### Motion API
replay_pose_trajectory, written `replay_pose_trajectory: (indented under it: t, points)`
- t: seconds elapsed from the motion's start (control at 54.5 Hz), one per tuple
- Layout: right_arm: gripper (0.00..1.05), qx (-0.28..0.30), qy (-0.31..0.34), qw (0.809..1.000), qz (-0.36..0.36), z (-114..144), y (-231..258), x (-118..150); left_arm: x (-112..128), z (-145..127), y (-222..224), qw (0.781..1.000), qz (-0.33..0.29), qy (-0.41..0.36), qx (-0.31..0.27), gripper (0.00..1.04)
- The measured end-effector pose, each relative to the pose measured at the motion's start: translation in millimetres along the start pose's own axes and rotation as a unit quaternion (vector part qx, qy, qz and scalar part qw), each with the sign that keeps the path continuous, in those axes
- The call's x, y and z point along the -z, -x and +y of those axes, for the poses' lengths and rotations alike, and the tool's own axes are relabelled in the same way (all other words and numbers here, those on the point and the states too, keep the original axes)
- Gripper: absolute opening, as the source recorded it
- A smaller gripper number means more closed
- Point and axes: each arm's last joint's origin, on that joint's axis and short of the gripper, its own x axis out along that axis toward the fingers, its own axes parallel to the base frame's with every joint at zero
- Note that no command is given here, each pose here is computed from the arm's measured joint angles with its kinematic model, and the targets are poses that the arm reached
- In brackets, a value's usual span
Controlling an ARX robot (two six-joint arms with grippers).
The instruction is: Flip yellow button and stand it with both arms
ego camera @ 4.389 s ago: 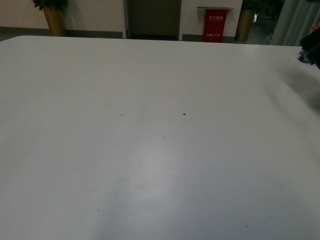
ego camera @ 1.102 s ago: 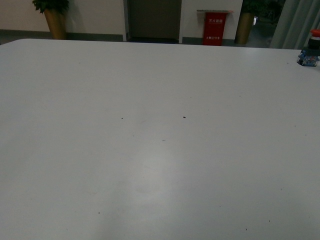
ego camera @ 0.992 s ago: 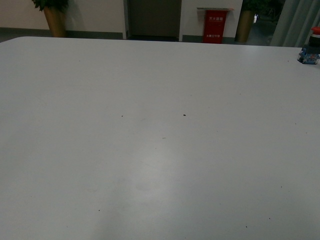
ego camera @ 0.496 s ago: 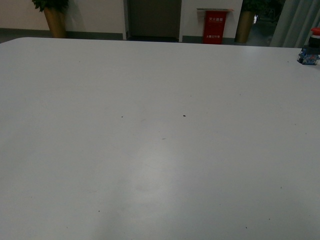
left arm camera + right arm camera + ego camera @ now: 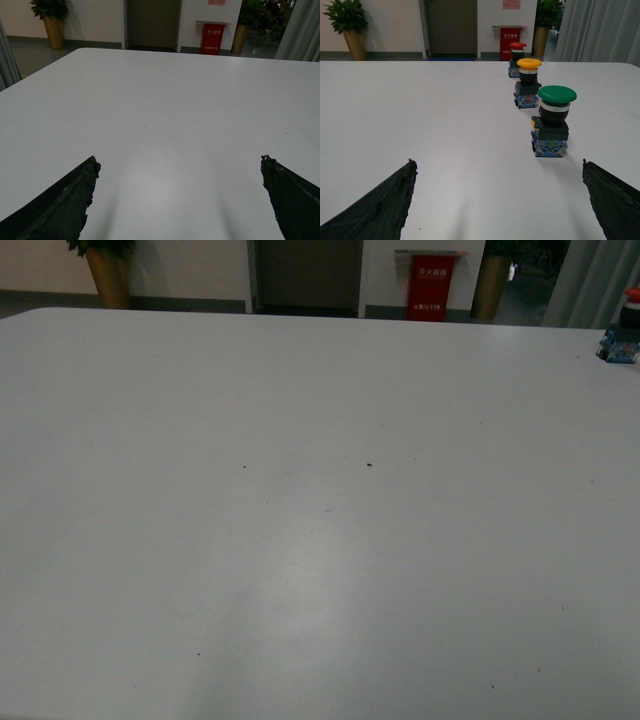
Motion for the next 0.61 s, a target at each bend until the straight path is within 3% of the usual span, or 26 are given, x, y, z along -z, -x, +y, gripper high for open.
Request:
replay_pose_trajectory:
  t: [0.606]
  points:
    - [0.97,0.000,0.000,1.000,0.000,0.0,0.0,0.0,0.0,0.0,0.0,1.000,0.000,0.000,0.000,0.98]
